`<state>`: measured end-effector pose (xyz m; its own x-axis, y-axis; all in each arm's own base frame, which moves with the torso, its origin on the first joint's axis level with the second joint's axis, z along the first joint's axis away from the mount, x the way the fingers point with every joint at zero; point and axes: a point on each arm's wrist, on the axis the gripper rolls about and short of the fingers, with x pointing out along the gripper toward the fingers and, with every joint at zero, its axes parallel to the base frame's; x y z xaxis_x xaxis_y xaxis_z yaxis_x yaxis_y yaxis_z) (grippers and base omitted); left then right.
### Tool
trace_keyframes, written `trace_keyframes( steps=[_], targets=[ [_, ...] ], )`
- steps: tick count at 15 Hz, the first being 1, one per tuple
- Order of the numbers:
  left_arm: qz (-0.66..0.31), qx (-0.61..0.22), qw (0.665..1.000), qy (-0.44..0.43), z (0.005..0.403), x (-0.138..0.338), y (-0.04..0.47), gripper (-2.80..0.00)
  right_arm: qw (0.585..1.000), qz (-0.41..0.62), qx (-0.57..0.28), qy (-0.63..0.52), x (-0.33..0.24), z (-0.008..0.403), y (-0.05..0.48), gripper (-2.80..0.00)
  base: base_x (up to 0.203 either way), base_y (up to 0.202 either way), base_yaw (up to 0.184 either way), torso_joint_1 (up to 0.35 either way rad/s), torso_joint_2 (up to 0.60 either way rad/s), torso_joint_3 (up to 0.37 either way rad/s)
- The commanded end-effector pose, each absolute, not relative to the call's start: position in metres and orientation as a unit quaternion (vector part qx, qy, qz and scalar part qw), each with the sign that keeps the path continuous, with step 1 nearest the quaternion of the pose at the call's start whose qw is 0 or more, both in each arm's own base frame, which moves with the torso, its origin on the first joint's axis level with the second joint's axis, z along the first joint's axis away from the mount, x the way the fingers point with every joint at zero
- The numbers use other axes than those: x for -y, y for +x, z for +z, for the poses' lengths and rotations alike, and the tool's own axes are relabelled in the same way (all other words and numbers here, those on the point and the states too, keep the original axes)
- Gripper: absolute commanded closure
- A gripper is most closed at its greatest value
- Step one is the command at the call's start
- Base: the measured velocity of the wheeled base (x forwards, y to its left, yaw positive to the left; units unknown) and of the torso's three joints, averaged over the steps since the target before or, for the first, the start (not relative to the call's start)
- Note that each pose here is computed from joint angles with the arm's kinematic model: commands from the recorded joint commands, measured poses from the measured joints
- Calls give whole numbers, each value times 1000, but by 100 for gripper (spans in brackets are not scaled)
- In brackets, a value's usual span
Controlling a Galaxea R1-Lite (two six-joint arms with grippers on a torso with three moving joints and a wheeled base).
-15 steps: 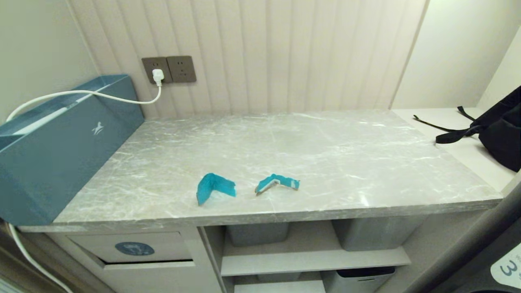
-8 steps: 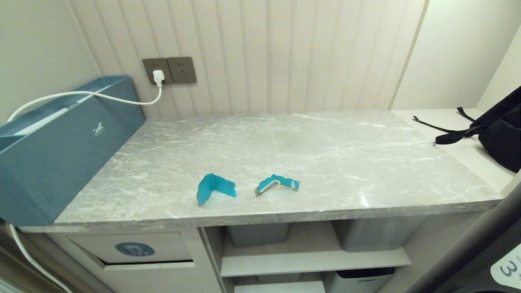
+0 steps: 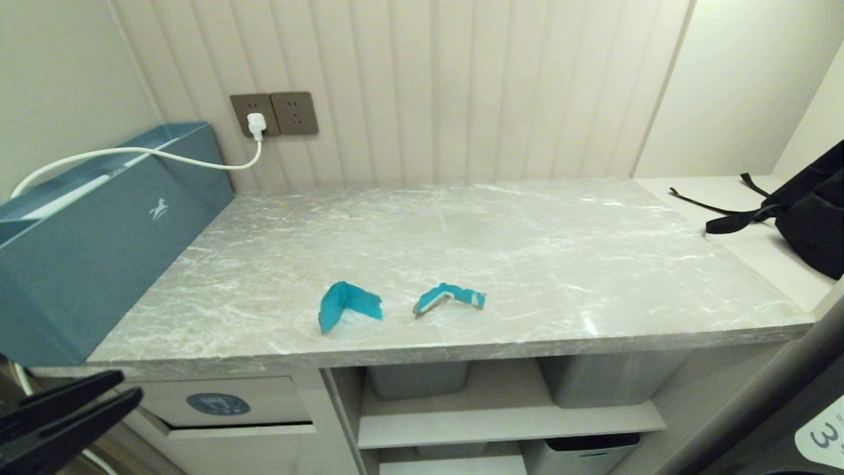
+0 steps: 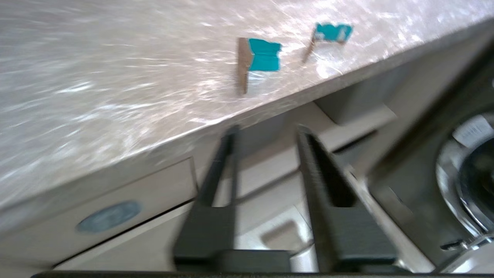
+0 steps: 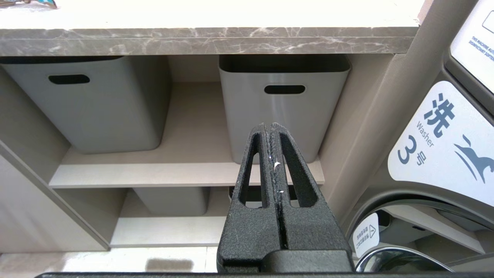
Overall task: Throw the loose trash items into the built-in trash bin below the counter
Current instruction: Pick up the garbage
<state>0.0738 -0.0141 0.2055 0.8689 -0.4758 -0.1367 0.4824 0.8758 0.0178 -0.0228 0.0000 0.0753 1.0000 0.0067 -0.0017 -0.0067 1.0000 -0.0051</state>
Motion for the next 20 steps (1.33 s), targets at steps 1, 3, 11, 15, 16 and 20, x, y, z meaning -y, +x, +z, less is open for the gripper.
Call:
trace_keyframes(
  steps=[1, 3, 11, 15, 16, 20],
  targets=[
    [-300, -143, 943, 24, 188, 31, 130, -280, 1000, 4, 0, -3, 0, 75, -23, 0, 0, 0, 0, 0, 0, 0],
    [-319, -162, 933, 49, 172, 47, 144, -280, 1000, 4, 0, -3, 0, 75, -23, 0, 0, 0, 0, 0, 0, 0],
    [-239, -198, 945, 109, 159, 71, 210, -280, 1000, 4, 0, -3, 0, 75, -23, 0, 0, 0, 0, 0, 0, 0],
    [-235, -188, 947, 113, 163, 91, 249, -280, 1000, 4, 0, -3, 0, 75, -23, 0, 0, 0, 0, 0, 0, 0],
    [-235, -183, 948, 113, 161, 94, 255, -280, 1000, 4, 0, -3, 0, 75, -23, 0, 0, 0, 0, 0, 0, 0],
    [-235, -176, 949, 116, 153, 105, 272, -280, 1000, 4, 0, -3, 0, 75, -23, 0, 0, 0, 0, 0, 0, 0]
  ],
)
